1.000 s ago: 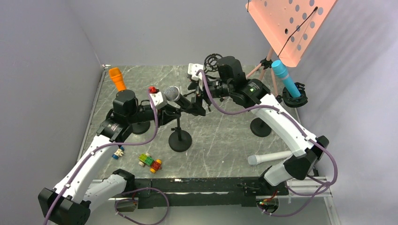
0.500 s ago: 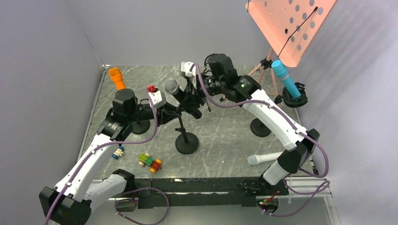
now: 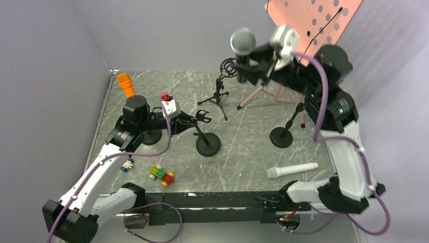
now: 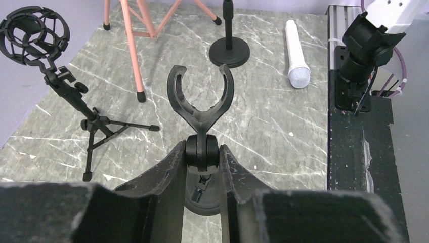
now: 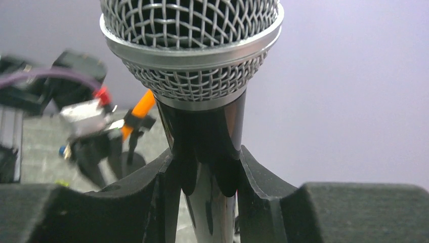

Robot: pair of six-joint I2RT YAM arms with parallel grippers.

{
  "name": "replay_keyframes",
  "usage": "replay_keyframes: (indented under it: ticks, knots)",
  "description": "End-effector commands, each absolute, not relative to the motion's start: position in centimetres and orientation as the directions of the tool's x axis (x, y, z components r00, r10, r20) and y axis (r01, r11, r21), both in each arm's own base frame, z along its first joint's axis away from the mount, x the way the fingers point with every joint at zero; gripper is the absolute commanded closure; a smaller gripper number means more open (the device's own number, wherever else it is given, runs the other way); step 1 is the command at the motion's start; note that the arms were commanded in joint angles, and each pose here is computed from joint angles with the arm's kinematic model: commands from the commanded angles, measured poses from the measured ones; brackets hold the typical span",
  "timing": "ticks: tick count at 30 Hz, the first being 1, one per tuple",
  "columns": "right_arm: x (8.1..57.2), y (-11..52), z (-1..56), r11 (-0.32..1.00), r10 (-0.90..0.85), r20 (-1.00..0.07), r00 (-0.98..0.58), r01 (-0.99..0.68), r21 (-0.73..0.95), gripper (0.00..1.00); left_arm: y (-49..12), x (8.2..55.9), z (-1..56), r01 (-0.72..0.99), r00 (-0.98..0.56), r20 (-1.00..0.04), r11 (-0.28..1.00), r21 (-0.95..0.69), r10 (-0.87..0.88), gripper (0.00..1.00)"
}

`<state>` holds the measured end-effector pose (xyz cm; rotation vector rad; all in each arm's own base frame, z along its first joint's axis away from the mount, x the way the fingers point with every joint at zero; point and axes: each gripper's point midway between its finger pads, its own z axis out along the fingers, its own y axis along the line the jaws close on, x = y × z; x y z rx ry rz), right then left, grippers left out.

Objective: Remove the microphone from the stand

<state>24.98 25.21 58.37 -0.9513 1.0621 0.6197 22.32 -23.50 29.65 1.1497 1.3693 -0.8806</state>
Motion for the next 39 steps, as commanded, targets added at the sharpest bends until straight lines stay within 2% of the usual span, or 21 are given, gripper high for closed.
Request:
replay_keyframes:
  ticks: [1,4,8,11,15,23,27,39]
  knots:
    - [23.3,24.0,47.9,0.37,-0.243,-0.928,0.283,-0.857,-0.358,1.0,-23.8,22.9,32.5,0.948,0.15,-0.982,0.264,0.176,0.113,1.0]
    - [21.1,21.4,39.4,0.326,-0.402,-0.892,0.205,-0.879,-0.349,1.0,-23.7,23.5,32.6,0.941,0.134,-0.986,0.298,0.159,0.103,1.0]
    - [18.8,16.9,30.6,0.272,-0.609,-0.776,0.166,-0.875,-0.401,1.0,-23.7,23.9,33.2,0.937,0.102,-0.991,0.326,0.124,0.084,0.95]
    - [17.8,14.1,26.6,0.224,-0.715,-0.677,0.174,-0.86,-0.459,1.0,-23.8,24.3,33.5,0.935,0.085,-0.994,0.339,0.105,0.075,0.9]
    - [18.1,10.2,21.6,0.19,-0.854,-0.508,0.11,-0.844,-0.501,1.0,-24.1,24.4,34.0,0.937,0.088,-0.995,0.333,0.1,0.052,0.87]
    - [19.3,5.1,12.1,0.123,-0.969,-0.248,0.0,-0.868,-0.481,1.0,-24.1,24.4,34.4,0.935,0.125,-0.991,0.328,0.133,0.046,0.87]
    - [20.3,3.6,9.8,0.18,-0.973,-0.214,-0.091,-0.878,-0.443,1.0,-24.2,24.1,35.0,0.934,0.131,-0.991,0.332,0.133,0.028,0.87]
    - [21.1,-0.2,6.8,0.104,-0.992,-0.109,-0.065,-0.909,-0.405,1.0,-23.9,23.6,35.1,0.928,0.157,-0.987,0.335,0.162,0.041,0.83]
